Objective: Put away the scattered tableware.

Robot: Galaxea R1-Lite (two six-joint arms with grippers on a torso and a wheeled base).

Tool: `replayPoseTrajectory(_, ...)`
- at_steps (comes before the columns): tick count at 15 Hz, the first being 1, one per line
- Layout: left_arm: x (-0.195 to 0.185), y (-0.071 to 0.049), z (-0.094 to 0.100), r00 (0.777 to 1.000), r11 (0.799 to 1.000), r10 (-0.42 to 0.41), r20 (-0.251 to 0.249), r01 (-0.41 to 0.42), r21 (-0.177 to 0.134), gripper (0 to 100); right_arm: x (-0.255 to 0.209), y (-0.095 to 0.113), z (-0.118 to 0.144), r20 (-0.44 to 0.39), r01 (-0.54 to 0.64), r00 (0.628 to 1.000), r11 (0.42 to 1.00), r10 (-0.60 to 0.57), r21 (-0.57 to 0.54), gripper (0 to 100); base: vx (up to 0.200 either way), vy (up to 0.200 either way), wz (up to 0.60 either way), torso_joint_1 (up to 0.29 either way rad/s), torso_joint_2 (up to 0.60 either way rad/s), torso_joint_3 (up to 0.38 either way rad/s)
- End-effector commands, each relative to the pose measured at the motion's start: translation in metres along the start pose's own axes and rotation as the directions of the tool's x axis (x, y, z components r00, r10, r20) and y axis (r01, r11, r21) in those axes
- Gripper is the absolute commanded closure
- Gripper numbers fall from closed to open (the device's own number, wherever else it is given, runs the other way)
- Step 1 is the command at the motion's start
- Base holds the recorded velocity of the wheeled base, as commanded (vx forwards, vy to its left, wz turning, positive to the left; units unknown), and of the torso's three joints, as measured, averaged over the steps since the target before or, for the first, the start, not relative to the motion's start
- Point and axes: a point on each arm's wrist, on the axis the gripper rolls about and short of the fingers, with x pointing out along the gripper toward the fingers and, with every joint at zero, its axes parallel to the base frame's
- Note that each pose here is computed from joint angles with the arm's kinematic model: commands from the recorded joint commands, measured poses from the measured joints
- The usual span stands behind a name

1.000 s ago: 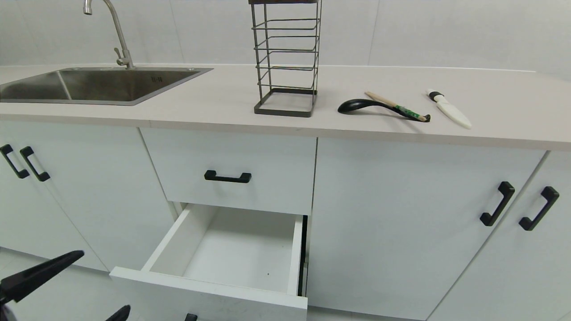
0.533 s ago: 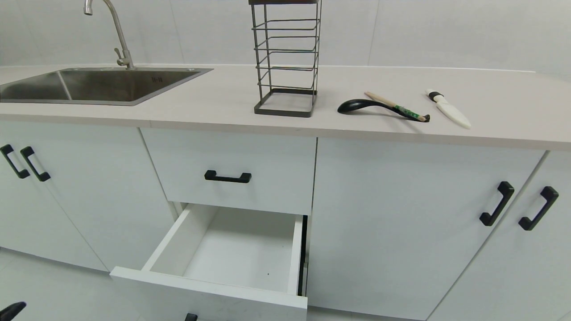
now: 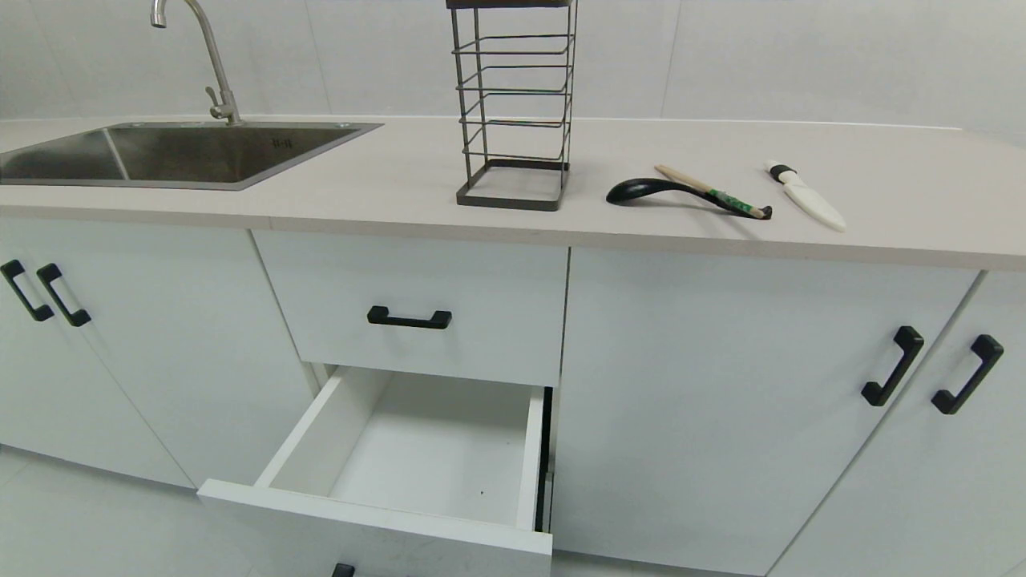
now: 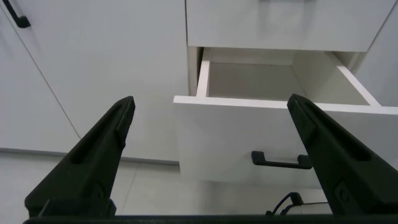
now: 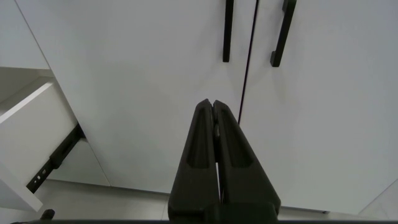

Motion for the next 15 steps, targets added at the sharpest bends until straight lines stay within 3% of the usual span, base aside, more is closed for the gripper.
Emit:
replayPoseTrajectory(1, 0.0, 0.0, -0.0004, 1.0, 1.0, 0.001, 0.0, -0.001, -0.001, 0, 0.0001, 0.0, 0.0, -0.002, 0.0, 1.0, 1.0, 0.0, 0.0, 100, 0.0, 0.0, 0.0, 0.0, 0.0, 0.0)
replayPoseTrajectory(15, 0.0, 0.0005, -0.0005, 1.0, 1.0, 0.024, -0.002, -0.024, -0.002, 0, 0.0001, -0.0001, -0.0002, -0.003, 0.003, 1.0, 1.0, -0.003, 0.0, 100, 0.0, 0.0, 0.0, 0.0, 0.0, 0.0)
